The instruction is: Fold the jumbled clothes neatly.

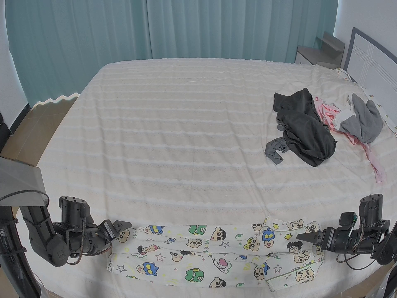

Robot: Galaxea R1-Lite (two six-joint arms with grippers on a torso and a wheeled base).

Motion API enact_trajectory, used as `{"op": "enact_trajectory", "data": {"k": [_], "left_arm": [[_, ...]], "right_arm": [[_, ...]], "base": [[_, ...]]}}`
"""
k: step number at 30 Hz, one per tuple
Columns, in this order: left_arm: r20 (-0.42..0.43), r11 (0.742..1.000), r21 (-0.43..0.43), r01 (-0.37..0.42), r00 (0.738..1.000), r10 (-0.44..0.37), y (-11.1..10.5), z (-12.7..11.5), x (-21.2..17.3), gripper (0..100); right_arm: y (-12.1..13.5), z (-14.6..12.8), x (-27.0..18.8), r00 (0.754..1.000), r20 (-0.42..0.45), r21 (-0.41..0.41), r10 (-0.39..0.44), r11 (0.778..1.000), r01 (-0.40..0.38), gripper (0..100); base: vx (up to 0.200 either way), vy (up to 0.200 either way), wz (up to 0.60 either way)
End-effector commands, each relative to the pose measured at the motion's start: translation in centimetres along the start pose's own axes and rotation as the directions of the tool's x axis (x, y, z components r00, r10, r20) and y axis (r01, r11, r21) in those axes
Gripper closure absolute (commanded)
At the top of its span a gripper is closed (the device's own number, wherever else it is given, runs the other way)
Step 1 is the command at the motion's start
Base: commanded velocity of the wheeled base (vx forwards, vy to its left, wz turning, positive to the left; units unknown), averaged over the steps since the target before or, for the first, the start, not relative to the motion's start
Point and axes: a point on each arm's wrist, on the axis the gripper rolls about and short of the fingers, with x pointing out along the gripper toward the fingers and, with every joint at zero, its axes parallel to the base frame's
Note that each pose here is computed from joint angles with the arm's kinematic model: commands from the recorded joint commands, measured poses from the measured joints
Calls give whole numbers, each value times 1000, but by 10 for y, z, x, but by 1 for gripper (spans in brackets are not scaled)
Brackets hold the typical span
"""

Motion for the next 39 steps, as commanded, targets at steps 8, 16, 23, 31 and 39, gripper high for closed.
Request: {"op": "enact_trajectory", "data": {"k": [8, 16, 23, 31, 39], "left_arm": [[-13, 969, 219, 110, 994, -110, 15, 12, -35, 0], [-97, 925, 364, 108, 992, -78, 19, 1, -16, 0], [-152, 913, 389, 126, 986, -71, 14, -9, 3, 0], [-149, 919, 388, 74, 989, -16, 21, -9, 16, 0], [-156, 917, 391, 75, 988, -14, 21, -9, 24, 0]], "right_arm": [[-1, -3, 0, 1000, -18, 5, -1, 1000, 1, 0], [-2, -4, 0, 1000, -22, 7, -2, 1000, 2, 0], [-3, -5, 2, 999, -32, 11, -8, 1000, 9, 0], [-2, -6, 2, 999, -42, 7, 5, 1000, -4, 0], [-1, -7, 2, 999, -47, 5, 5, 1000, -5, 0]], "base": [[0, 0, 0], [0, 0, 0], [0, 0, 0], [0, 0, 0], [0, 0, 0]]}}
